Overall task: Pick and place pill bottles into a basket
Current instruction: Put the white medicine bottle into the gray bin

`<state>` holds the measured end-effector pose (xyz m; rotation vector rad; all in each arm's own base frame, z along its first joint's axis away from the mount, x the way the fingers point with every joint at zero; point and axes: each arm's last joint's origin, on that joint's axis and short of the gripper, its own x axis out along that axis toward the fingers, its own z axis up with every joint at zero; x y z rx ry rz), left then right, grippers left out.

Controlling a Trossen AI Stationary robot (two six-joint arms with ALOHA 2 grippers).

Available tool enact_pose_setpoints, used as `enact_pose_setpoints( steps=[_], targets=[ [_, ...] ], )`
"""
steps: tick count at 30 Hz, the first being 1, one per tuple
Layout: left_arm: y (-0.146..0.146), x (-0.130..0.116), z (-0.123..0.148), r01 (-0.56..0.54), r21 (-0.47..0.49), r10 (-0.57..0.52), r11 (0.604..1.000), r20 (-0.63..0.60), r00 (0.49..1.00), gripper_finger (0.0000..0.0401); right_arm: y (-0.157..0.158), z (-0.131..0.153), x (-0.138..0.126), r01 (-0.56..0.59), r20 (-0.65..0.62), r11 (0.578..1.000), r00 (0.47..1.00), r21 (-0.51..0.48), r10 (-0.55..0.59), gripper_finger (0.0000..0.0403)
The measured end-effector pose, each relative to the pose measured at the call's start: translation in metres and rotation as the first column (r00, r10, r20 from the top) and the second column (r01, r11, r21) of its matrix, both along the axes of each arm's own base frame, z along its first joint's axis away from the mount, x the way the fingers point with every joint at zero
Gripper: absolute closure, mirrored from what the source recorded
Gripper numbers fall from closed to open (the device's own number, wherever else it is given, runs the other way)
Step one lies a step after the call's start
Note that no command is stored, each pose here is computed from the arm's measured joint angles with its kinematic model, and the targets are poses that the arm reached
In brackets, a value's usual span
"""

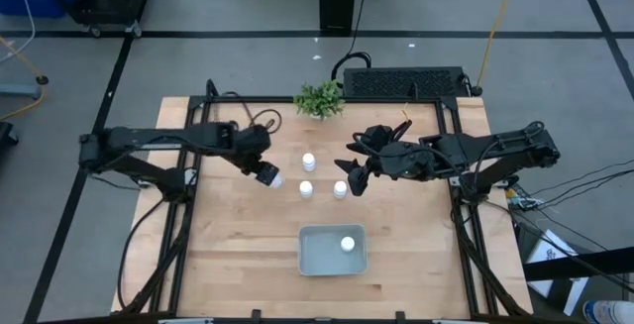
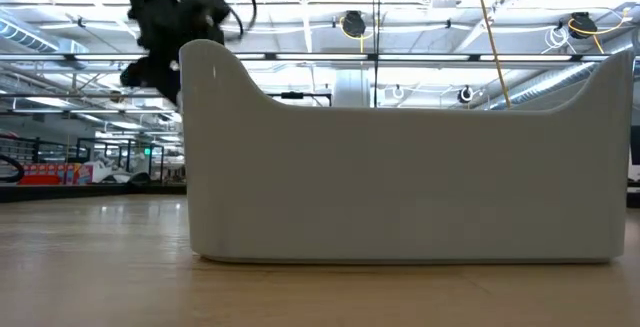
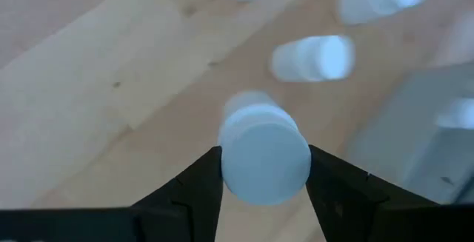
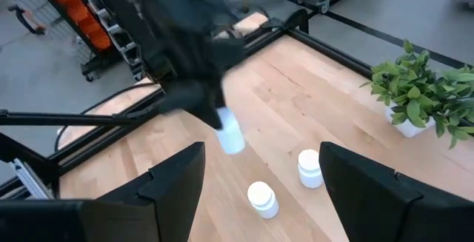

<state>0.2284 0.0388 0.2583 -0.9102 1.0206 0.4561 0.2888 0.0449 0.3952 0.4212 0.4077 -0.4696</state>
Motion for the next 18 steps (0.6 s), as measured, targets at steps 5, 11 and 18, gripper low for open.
enact_pose_setpoints(
  steps=[5, 11, 18],
  targets=[
    [-0.012, -0.009, 0.048, 0.014, -0.018, -0.011, 1.000, 0.190, 0.982, 0.0233, -0.004, 0.002, -0.002, 0.010, -0.002, 1.000, 1.000, -0.004, -0.010, 0.0145],
    [-0.031, -0.010, 0.108, 0.064, 0.019, -0.066, 0.998, 0.423, 0.904, 0.0237, -0.013, 0.009, -0.008, 0.035, 0.035, 0.999, 0.999, 0.005, -0.035, 0.0145],
    [-0.052, 0.007, 0.123, 0.121, 0.093, -0.149, 0.988, 0.426, 0.892, 0.0224, -0.028, 0.037, -0.038, 0.062, 0.151, 0.998, 0.987, 0.004, -0.062, 0.0145]
  ],
)
